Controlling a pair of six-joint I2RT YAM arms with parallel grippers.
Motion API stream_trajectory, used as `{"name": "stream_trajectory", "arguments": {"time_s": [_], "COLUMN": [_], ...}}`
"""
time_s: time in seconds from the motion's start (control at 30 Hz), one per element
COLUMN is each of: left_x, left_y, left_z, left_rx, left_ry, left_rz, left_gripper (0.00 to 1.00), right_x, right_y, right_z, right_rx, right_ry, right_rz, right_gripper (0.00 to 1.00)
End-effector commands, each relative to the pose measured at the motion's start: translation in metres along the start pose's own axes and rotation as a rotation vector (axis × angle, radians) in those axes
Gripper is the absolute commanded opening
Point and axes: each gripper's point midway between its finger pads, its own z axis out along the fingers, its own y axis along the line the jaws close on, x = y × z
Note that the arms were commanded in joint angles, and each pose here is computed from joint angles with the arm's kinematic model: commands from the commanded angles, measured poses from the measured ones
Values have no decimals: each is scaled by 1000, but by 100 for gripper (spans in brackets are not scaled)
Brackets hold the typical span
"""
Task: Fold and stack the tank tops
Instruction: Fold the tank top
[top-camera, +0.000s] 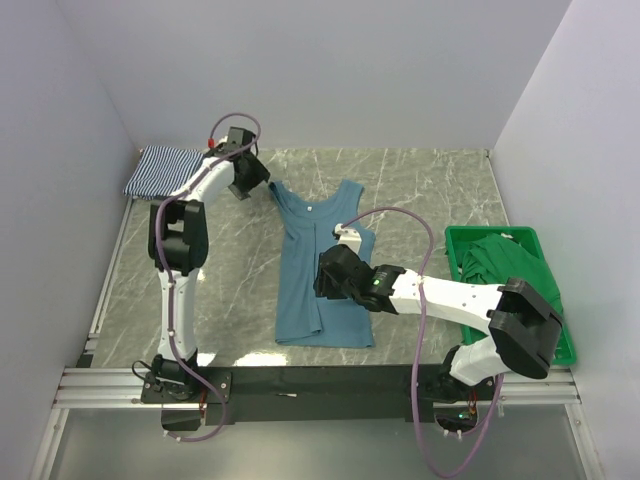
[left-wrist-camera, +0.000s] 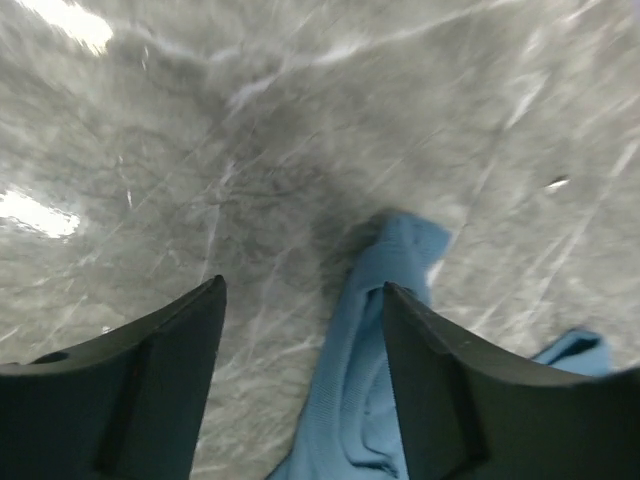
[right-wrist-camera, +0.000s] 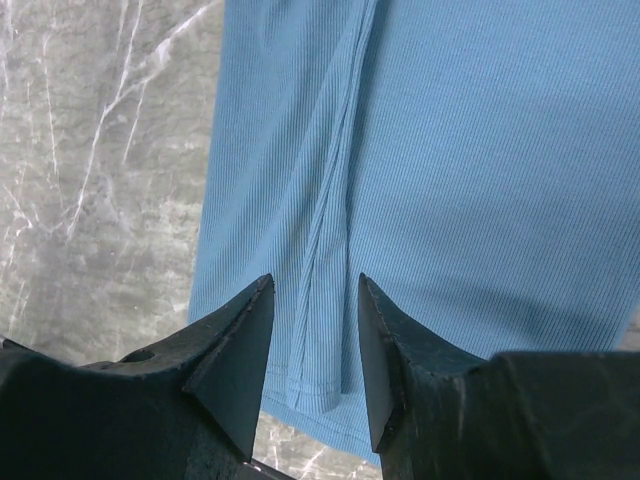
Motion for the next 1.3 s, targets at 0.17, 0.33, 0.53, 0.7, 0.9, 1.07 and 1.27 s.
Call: {"name": "stream_trajectory", "arguments": {"time_s": [0.17,0.33,0.53,0.7,0.9,1.07,1.27], "left_x": [4,11,19,20,22,22,15], "left_y": [-27,-32,-37,-42,-51,-54,-65], "left_z": [-2,1,9,13,16,16,5], "left_rx": [104,145,168,183,194,202,240], "left_ry": [4,12,22,18,21,22,5], "left_rz": [6,-7,-1,-3,6,6,13], "left_gripper": [72,70,66,49,32,17,1], "right_x": [-17,-15,-14,-13,-10,-11,-7], "right_y": [0,-1,-1,-2,-5,-6,-5], "right_z": [-7,-7,-6,-6,-6,-7,-5], "right_rx": [-3,-3,-5,-5,-1,-1,-6], "right_ry": [-65,-61,-56,-56,-53,-59,-47], "right_rz": [26,27,29,30,31,35,34], "right_gripper": [46,46,46,46,45,45,45]}}
